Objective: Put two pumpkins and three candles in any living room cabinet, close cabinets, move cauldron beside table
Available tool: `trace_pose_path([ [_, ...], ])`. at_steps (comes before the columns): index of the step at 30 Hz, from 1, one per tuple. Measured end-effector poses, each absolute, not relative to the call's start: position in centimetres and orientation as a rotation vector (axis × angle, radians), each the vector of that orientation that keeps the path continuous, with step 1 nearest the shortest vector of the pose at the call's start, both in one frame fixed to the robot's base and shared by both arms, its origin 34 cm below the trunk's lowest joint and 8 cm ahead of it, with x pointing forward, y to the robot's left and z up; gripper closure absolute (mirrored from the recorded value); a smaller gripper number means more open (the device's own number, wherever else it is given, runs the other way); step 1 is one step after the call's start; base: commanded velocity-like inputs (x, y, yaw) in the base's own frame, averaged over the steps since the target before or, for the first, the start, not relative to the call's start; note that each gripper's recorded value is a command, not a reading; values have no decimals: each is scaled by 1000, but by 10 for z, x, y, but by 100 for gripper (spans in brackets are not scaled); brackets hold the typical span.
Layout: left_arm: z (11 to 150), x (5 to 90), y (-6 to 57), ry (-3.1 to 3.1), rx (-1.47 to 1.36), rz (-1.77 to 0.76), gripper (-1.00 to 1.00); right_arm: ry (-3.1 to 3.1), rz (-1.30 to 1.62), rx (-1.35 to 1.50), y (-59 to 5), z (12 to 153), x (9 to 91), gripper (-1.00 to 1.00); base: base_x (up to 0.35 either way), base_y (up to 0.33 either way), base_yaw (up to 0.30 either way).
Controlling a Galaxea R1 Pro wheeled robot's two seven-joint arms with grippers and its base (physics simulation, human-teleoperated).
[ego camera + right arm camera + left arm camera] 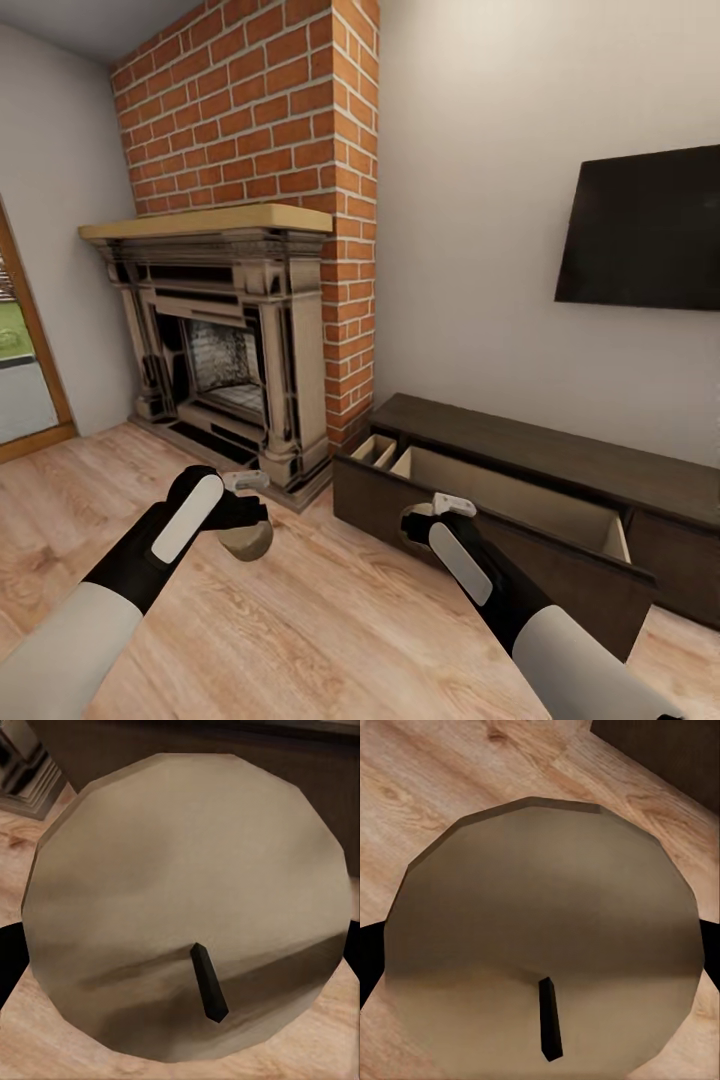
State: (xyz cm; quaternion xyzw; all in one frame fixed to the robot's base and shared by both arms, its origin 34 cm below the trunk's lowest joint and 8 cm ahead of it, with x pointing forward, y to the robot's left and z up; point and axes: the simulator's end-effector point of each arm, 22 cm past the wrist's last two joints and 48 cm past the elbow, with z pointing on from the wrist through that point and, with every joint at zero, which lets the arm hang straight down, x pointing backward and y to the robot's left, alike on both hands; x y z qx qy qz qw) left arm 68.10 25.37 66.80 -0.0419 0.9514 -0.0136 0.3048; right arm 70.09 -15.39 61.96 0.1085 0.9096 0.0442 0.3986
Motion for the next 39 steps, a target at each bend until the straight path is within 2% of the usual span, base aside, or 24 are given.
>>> trace_pose_path([
  [6, 668, 681, 254, 2519, -110, -34, 100, 2302, 114, 274, -153, 620, 701, 100, 138, 239, -77],
  [14, 669, 681, 254, 2517, -110, -34, 100, 2302, 111, 279, -156, 620, 701, 100, 111, 244, -256],
  [39, 680, 681, 252, 2496, -103, -43, 100, 2289, 114, 278, -156, 628, 701, 100, 7, 65, -280],
])
